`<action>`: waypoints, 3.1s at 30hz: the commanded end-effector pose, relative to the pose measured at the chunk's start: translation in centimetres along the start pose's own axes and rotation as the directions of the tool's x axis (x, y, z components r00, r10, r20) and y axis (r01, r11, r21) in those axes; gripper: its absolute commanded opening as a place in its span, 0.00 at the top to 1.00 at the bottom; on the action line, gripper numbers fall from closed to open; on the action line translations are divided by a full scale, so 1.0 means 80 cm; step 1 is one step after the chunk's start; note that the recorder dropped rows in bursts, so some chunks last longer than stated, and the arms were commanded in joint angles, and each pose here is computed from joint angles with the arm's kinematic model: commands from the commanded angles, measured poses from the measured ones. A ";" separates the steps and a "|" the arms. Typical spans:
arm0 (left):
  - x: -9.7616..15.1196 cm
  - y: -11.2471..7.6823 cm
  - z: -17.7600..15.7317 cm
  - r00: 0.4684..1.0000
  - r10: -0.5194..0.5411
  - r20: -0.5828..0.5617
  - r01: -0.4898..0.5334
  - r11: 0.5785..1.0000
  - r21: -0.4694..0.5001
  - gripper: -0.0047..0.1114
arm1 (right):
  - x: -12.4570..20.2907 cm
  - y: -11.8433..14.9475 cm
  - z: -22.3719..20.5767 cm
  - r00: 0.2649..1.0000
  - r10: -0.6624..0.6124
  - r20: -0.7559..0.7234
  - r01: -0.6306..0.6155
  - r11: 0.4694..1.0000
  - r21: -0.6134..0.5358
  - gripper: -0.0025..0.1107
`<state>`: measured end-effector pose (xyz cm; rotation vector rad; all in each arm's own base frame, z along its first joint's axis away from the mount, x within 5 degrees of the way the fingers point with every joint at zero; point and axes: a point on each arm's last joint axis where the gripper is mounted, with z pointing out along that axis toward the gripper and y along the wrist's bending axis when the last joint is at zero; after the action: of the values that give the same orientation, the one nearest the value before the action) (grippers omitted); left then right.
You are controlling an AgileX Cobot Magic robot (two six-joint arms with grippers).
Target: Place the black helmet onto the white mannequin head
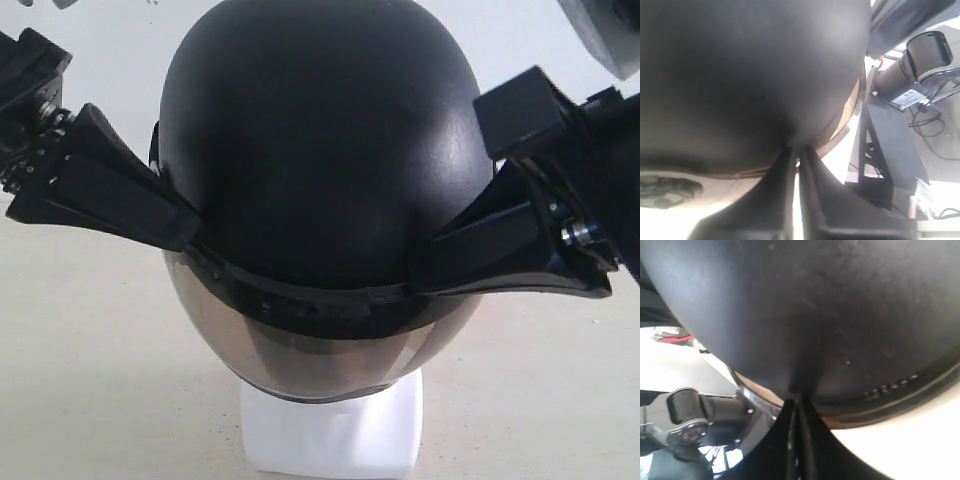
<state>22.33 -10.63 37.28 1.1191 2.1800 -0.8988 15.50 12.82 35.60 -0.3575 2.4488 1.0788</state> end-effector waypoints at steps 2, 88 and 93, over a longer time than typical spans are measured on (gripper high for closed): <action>-0.004 0.000 -0.005 0.998 0.037 0.041 -0.034 0.997 -0.076 0.92 | -0.021 0.000 -0.021 0.975 -0.081 0.209 0.064 0.994 0.086 0.98; -0.011 -0.017 -0.076 0.988 0.021 0.150 0.061 0.852 -0.521 0.92 | -0.002 -0.009 -0.066 0.965 -0.152 0.215 0.072 0.937 0.342 0.98; 0.008 -0.048 -0.090 0.984 0.040 0.176 0.059 0.849 -0.525 0.92 | 0.004 -0.010 -0.065 0.978 -0.130 0.166 0.066 0.936 0.346 0.98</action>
<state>19.30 -6.71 42.76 0.7267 2.0836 -0.3216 14.37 8.49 38.30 -0.2324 2.3356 0.6170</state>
